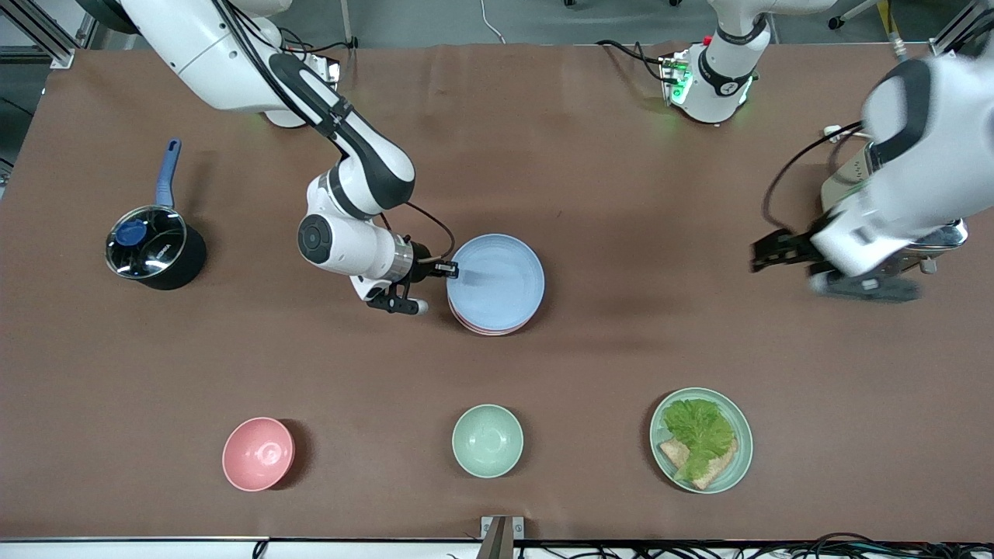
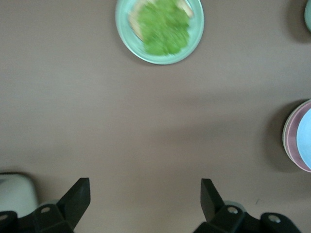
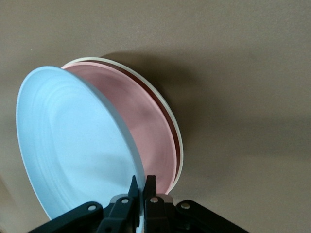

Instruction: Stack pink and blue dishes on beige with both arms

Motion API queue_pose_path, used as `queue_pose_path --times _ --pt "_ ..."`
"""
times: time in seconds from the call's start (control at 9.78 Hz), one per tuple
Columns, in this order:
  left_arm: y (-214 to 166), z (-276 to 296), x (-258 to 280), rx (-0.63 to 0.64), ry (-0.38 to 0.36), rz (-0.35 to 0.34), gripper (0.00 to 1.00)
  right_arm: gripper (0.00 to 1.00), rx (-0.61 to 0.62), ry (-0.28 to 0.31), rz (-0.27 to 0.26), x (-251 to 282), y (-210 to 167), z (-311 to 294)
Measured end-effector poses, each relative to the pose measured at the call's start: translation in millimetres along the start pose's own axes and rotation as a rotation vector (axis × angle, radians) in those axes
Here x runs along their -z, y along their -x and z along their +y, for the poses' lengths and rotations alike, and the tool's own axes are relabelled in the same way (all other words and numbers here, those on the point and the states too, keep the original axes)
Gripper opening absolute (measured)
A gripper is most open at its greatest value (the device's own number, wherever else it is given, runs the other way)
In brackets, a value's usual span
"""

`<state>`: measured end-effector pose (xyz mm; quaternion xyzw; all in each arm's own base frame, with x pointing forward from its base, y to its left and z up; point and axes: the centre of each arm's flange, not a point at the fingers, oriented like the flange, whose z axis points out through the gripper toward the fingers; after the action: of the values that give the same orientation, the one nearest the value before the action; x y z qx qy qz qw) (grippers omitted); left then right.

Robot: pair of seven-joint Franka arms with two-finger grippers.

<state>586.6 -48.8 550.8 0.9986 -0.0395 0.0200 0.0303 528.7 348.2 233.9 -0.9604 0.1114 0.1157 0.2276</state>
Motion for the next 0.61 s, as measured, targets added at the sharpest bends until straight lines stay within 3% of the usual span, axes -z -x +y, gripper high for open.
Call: queue_pose_path --times 0.2,0.41,0.61 --pt "8 -10 73 0.003 -0.049 0.053 1.0 0.15 0.002 0.007 -0.01 -4 4 1" --pt "31 -6 120 -0.001 -0.049 0.012 1.0 0.21 0.003 0.009 -0.012 -5 5 1" --pt "61 -1 151 -0.006 -0.046 0.008 1.0 0.48 0.007 0.006 -0.015 3 2 -3"
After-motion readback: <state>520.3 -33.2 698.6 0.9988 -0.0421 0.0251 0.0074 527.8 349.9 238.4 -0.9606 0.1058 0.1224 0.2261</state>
